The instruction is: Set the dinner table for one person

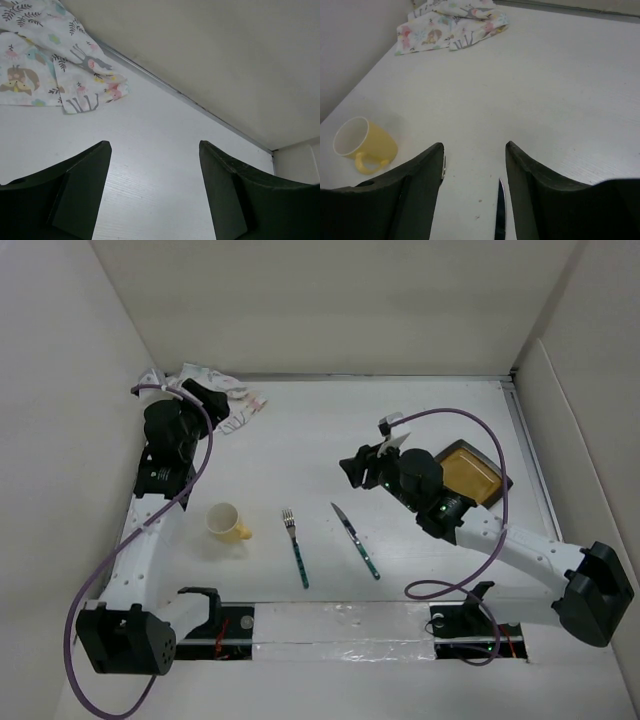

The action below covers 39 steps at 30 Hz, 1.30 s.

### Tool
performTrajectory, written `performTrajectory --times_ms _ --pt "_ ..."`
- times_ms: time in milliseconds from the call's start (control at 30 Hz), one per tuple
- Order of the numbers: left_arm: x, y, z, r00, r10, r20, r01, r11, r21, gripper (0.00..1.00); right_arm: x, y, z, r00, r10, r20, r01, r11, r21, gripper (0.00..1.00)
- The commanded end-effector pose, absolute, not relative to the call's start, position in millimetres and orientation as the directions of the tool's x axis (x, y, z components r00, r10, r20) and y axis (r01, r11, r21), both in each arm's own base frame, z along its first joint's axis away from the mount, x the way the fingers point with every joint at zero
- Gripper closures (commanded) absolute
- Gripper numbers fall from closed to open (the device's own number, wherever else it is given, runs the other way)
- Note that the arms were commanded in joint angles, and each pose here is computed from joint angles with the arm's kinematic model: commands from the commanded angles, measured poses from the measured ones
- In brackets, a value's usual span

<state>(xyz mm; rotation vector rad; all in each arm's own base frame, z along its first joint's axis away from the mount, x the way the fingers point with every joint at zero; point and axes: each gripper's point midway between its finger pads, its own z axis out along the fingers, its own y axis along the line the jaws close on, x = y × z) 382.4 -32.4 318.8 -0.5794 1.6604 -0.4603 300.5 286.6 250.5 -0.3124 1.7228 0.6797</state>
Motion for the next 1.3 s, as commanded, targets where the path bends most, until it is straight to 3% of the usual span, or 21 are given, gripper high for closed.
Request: performTrajectory --times_ms 0,67,133,167,200,300,467,533,633,800,867,900,1033,1267 --pt "391.1 -28.9 330.8 -0.059 -0.627 -0.777 -0.1 0.778 -0.62 0.32 307.7 280.8 278.1 -0.194 0.234 -0.953 -0.512 0.804 0.302 0.48" --pt "397.9 -29.2 333.7 -0.046 -0.634 -0.772 -0.094 0.772 -0.629 0.34 308.3 282.6 275.2 -0.199 0.229 -0.953 -0.514 0.803 0.3 0.73" --pt "411.6 -29.3 328.5 -0.049 -0.641 -0.766 -0.103 0.766 -0.634 0.45 307.6 284.9 271.0 -0.214 0.214 -0.953 -0.52 0.801 0.297 0.99" --pt "417.9 -30.0 327.8 -0.046 -0.645 -0.763 -0.099 0.763 -0.639 0.5 308.3 285.0 270.9 -0.217 0.213 -0.953 -0.517 0.803 0.297 1.0" --pt "432.1 -28.5 318.3 -0.062 -0.643 -0.763 -0.128 0.763 -0.633 0.69 308.7 285.6 269.2 -0.224 0.212 -0.951 -0.514 0.803 0.3 1.0" --pt "464.6 -25.0 293.0 -0.114 -0.624 -0.773 -0.197 0.777 -0.598 1.0 312.3 283.0 266.7 -0.225 0.211 -0.951 -0.503 0.811 0.299 1.0" --pt "506.0 -16.0 233.0 -0.274 -0.514 -0.813 -0.365 0.837 -0.407 1.0 318.9 277.6 258.7 -0.244 0.202 -0.948 -0.479 0.825 0.299 1.0" --pt "527.1 -17.1 210.5 -0.346 -0.452 -0.822 -0.39 0.866 -0.313 0.91 318.4 278.3 259.1 -0.248 0.201 -0.948 -0.481 0.823 0.301 1.0" --pt "537.7 -14.4 175.7 -0.438 -0.426 -0.792 -0.426 0.874 -0.235 0.86 322.8 276.0 255.9 -0.249 0.203 -0.947 -0.47 0.83 0.301 1.0" --pt "545.1 -0.4 134.1 -0.48 -0.478 -0.736 -0.467 0.849 -0.246 0.79 322.7 280.3 247.4 -0.272 0.181 -0.945 -0.479 0.826 0.296 0.99" --pt "548.2 4.5 127.8 -0.469 -0.519 -0.715 -0.471 0.832 -0.295 0.73 326.1 281.0 244.1 -0.28 0.179 -0.943 -0.48 0.825 0.299 0.92" --pt "547.5 1.9 113.0 -0.491 -0.525 -0.695 -0.474 0.831 -0.293 0.72 325.6 282.0 240.1 -0.292 0.169 -0.942 -0.482 0.824 0.297 0.85" --pt "542.9 11.3 93.3 -0.51 -0.531 -0.676 -0.514 0.819 -0.255 0.72 328.4 282.8 238.0 -0.296 0.167 -0.941 -0.486 0.821 0.299 0.73" --pt "532.6 20.9 56.3 -0.514 -0.584 -0.628 -0.574 0.778 -0.254 0.67 329.0 286.4 233.2 -0.314 0.154 -0.937 -0.502 0.81 0.302 0.71"
